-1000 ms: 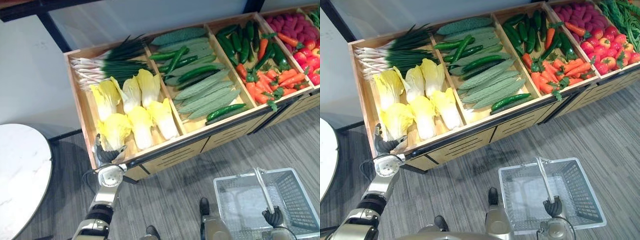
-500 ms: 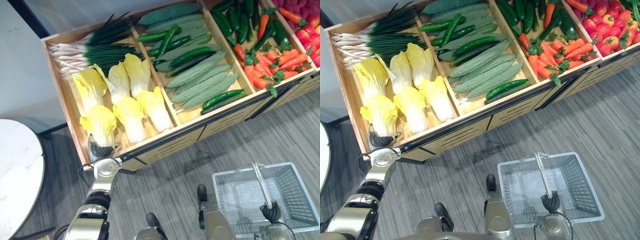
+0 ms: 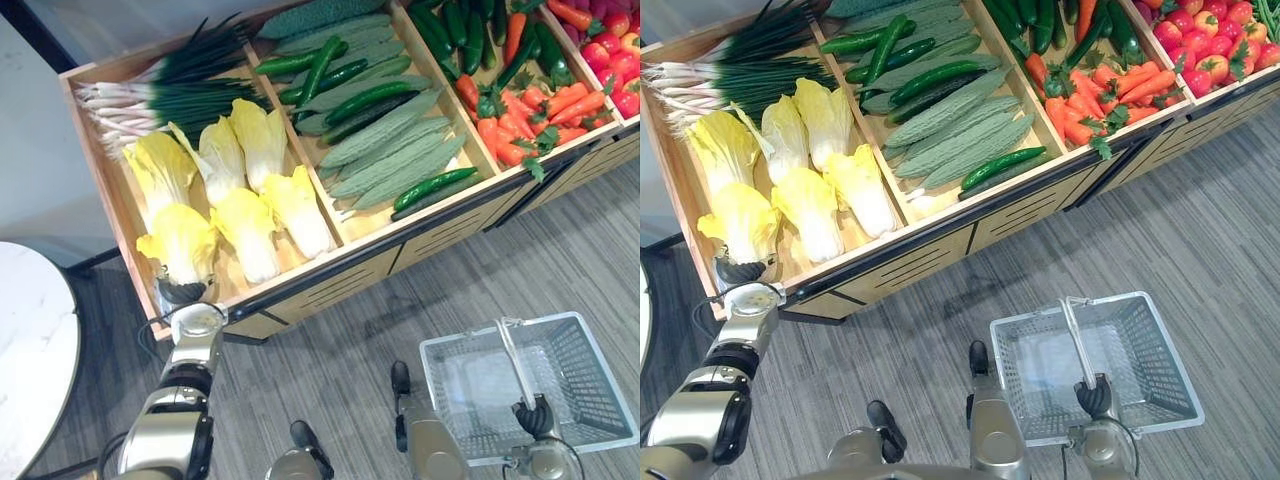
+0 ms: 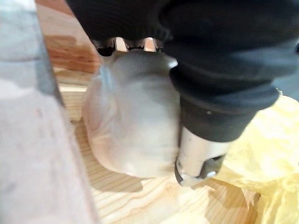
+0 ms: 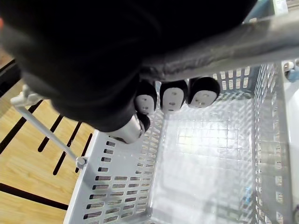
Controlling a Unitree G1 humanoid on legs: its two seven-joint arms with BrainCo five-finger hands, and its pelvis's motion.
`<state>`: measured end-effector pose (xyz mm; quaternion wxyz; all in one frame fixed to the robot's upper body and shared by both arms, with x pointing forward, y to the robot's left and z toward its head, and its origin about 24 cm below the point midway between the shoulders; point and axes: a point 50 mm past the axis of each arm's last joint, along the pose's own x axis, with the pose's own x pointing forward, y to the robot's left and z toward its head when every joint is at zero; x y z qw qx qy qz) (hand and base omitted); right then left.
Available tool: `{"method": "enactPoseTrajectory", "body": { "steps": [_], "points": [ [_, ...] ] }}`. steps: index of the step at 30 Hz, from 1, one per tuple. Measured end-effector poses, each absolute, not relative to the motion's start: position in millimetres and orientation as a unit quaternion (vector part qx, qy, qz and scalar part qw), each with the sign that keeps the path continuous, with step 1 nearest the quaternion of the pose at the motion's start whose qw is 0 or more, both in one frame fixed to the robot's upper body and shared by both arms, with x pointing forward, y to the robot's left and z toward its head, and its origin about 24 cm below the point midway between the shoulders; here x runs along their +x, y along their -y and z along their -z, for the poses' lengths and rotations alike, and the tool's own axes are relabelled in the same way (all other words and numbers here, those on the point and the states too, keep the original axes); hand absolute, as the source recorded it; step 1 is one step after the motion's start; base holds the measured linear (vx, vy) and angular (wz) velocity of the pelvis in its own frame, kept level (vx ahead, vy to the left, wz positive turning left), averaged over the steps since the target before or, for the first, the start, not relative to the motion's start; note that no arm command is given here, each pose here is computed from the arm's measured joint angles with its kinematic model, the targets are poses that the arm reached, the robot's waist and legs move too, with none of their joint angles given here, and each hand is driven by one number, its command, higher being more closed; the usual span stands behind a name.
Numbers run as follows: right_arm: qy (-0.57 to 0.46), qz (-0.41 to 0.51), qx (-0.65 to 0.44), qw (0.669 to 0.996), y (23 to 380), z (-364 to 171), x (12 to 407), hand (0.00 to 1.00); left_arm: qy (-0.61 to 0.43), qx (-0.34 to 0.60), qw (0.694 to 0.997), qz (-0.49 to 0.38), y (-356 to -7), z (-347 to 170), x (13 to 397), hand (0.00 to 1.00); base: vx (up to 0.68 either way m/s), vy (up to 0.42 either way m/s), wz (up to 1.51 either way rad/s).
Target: Pick vegetable in the basket
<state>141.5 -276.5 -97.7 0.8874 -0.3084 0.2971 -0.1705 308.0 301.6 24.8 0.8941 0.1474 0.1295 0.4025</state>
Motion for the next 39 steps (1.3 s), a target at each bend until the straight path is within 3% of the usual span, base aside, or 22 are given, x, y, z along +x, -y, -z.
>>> {"method": "enactPoseTrajectory", "body": {
  "steps": [6,17,32,39],
  "points": [
    [-0.297,0.171,-0.307,0.888,276.9,97.8,141.9,1.0,-0.107,0.056,0.897,-0.424,-289.7,-23.6,310.1,1.0,0.0,0.003,0.04],
    [-0.35,0.2,-0.267,0.875,281.4,109.0,131.7,1.0,-0.006,-0.074,0.913,-0.401,-215.7,-27.2,291.8,1.0,-0.01,0.018,0.33],
    [-0.395,0.216,-0.254,0.856,290.2,114.8,113.1,1.0,0.12,-0.115,0.925,-0.343,-203.1,-68.6,275.8,1.0,-0.05,-0.021,0.11],
    [-0.338,0.222,-0.317,0.858,320.1,85.3,131.8,1.0,0.249,-0.036,0.93,-0.268,-208.7,-122.7,272.0,1.0,0.03,0.002,-0.3]
  ]
}}
